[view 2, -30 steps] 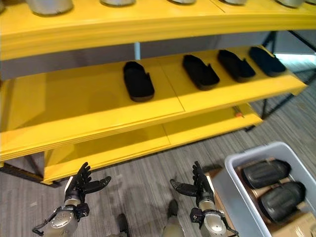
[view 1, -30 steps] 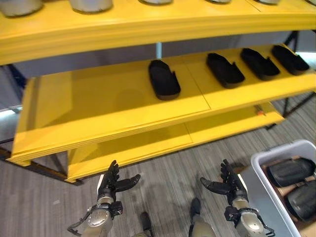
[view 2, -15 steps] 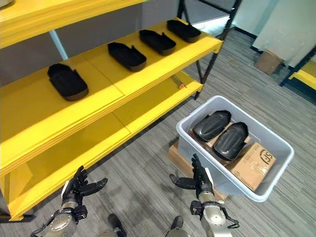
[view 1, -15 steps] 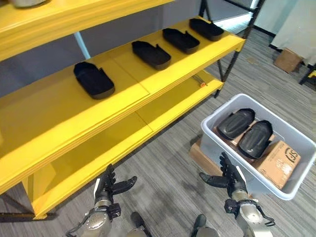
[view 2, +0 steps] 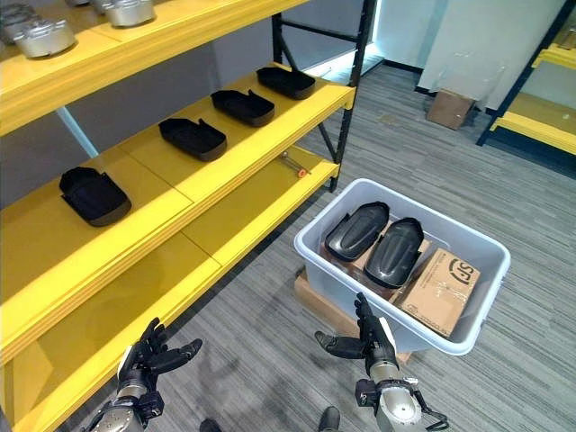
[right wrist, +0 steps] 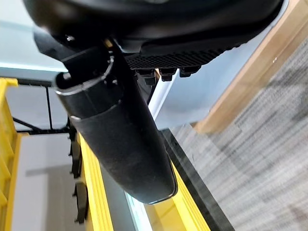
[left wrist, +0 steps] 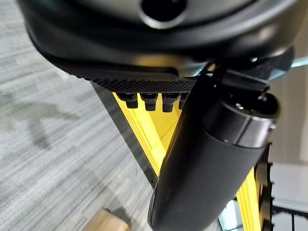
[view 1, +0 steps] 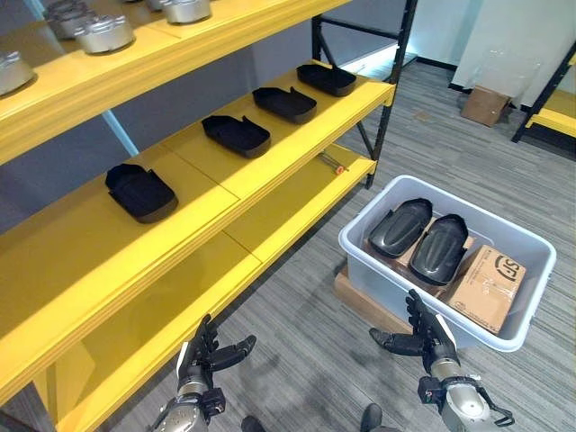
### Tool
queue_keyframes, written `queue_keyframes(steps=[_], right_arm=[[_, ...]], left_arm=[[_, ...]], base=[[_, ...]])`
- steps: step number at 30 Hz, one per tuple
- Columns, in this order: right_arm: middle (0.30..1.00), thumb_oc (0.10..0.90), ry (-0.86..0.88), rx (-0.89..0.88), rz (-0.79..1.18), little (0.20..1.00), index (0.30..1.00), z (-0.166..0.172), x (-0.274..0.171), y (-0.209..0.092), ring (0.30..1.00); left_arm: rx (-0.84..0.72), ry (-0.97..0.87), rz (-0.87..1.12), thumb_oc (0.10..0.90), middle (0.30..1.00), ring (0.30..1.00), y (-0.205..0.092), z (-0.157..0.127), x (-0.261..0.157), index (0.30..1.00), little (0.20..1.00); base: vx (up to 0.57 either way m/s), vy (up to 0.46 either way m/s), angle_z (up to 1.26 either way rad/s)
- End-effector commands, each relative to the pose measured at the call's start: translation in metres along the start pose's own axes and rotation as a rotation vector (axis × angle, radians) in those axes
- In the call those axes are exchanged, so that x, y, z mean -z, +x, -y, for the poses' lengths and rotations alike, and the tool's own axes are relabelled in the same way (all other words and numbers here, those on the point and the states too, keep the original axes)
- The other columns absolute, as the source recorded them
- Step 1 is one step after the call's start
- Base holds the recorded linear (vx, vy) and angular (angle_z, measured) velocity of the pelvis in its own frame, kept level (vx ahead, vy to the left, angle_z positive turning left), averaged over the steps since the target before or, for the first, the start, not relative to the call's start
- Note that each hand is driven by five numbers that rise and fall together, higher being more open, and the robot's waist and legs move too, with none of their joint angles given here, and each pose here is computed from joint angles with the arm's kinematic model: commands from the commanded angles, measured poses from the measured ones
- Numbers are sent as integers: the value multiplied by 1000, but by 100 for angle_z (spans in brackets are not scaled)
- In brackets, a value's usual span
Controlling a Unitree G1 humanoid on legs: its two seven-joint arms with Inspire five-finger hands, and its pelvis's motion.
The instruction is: Move parts from the plastic box to the shelf.
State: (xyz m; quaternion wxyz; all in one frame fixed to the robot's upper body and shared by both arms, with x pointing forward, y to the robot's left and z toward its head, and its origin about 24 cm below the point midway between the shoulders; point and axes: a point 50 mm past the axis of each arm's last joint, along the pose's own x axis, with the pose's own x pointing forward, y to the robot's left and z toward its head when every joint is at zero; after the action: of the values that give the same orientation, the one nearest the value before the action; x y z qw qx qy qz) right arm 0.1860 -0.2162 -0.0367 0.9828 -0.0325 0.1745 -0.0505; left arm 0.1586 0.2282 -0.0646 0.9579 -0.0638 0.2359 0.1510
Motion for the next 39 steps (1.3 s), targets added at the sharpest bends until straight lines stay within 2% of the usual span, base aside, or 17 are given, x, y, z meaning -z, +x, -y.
queue_keyframes(steps=[1, 6, 11, 19, 28, 39], right_arm=[[1000, 900, -41, 26, 308, 1000, 1000, 7, -60, 6, 1000], [1000, 900, -88, 78, 319, 1000, 1000, 20, -60, -1, 1000], [1000, 900, -111, 49, 352, 1000, 1000, 17, -73, 14, 1000], [1000, 900, -154, 30, 354, 1000, 1000, 13, -75, 20, 1000], [1000, 900, -94, -5, 345, 1000, 1000, -2, -74, 22, 1000], [1000, 900, -133, -29, 364, 1000, 1000, -13, -83, 30, 1000]], left_arm=[[75, 3, 276, 900, 1000, 1000, 13, 11, -62, 1000, 1000], [110, 16, 281, 900, 1000, 1000, 15, 17, -64, 1000, 1000], [64, -59, 304, 900, 1000, 1000, 14, 14, -66, 1000, 1000], [31, -123, 245, 900, 1000, 1000, 10, 12, -48, 1000, 1000], [49, -78, 293, 900, 1000, 1000, 15, 12, -64, 1000, 1000], [62, -24, 332, 900, 1000, 1000, 22, 18, -80, 1000, 1000]], base=[[31, -261, -18], [5, -178, -23], [18, 66, -51], [127, 138, -98], [116, 196, -68], [79, 144, -13]])
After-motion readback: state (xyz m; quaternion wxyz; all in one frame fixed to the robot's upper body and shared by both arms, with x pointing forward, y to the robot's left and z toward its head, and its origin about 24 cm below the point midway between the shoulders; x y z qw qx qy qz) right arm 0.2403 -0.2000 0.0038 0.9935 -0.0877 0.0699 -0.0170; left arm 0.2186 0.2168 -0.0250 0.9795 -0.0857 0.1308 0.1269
